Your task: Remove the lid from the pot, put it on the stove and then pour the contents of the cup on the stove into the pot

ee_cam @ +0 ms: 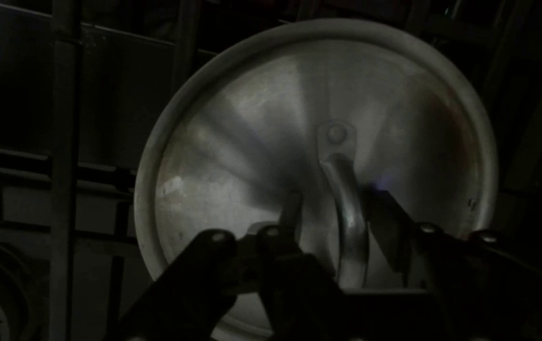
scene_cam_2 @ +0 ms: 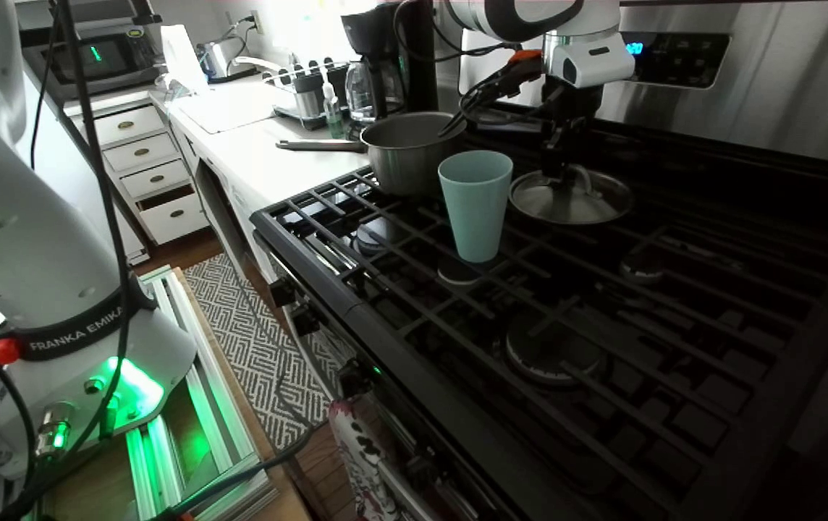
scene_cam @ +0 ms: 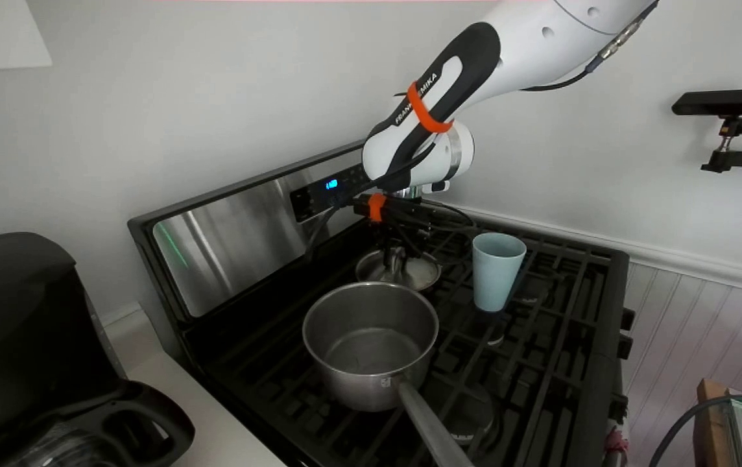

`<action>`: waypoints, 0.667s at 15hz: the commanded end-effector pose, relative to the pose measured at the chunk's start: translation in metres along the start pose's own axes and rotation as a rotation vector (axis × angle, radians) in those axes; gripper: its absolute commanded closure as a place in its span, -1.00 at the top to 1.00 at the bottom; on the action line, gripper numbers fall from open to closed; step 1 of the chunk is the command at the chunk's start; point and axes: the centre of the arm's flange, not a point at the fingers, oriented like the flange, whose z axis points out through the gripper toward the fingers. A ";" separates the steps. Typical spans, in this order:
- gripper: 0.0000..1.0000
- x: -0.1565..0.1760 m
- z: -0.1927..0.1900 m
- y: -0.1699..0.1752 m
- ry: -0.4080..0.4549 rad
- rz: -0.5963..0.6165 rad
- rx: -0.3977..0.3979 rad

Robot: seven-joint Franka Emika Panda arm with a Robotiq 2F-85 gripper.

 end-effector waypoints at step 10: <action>1.00 0.013 -0.089 0.019 0.090 -0.030 0.084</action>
